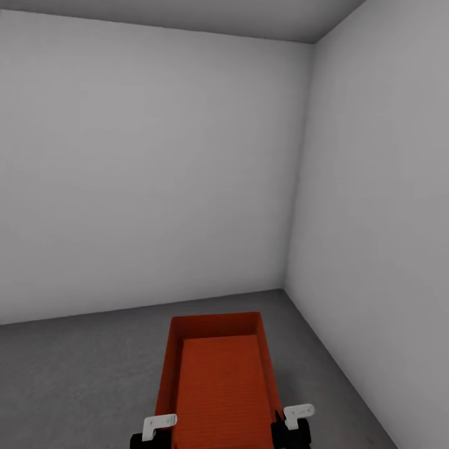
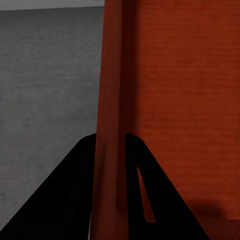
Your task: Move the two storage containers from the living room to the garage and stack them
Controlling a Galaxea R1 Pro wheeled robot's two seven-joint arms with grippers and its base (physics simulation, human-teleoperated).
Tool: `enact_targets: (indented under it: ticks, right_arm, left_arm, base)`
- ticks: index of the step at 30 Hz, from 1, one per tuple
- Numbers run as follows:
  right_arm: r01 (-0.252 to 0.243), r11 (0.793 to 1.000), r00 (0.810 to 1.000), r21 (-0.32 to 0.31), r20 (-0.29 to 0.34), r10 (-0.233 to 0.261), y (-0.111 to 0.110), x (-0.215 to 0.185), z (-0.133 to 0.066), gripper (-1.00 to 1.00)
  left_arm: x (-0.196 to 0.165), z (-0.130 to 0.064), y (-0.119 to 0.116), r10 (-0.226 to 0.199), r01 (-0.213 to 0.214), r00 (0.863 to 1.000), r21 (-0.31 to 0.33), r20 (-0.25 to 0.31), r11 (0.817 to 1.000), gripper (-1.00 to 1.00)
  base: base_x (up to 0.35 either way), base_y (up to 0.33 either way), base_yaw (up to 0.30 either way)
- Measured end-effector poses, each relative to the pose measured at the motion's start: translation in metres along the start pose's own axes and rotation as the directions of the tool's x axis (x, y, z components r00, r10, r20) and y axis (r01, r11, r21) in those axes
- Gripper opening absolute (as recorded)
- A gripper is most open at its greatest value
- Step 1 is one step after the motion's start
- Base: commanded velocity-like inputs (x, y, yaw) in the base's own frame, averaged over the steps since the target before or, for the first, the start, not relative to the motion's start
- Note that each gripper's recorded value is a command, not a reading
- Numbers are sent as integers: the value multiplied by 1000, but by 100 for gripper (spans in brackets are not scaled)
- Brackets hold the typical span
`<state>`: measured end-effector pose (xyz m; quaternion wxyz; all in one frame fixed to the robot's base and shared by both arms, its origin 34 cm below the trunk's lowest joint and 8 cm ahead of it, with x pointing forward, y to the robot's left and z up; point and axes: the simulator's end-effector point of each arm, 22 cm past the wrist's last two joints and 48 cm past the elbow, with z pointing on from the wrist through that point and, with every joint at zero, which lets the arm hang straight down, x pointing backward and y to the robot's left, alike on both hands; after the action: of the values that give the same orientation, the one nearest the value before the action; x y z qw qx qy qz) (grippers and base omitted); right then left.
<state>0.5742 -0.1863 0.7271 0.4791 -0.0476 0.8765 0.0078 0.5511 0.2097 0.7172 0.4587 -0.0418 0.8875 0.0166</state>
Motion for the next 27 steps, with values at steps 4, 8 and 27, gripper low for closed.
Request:
enact_targets:
  ticks: [4,8,27]
  right_arm:
    - [0,1000,1000,0,0,0,0,0,0,-100]
    - [-1,1000,1000,0,0,1,0,0,0,-100]
    - [0,1000,1000,0,0,0,0,0,0,-100]
  left_arm:
    - [0,0,0,0,0,1000,0,0,1000,-100]
    - [0,0,0,1,-1,1000,0,0,1000,-100]
    - [0,0,0,0,0,1000,1,0,1000,-100]
  base:
    - [283,2,9]
    - [135,0,2]
    - [62,-55,0]
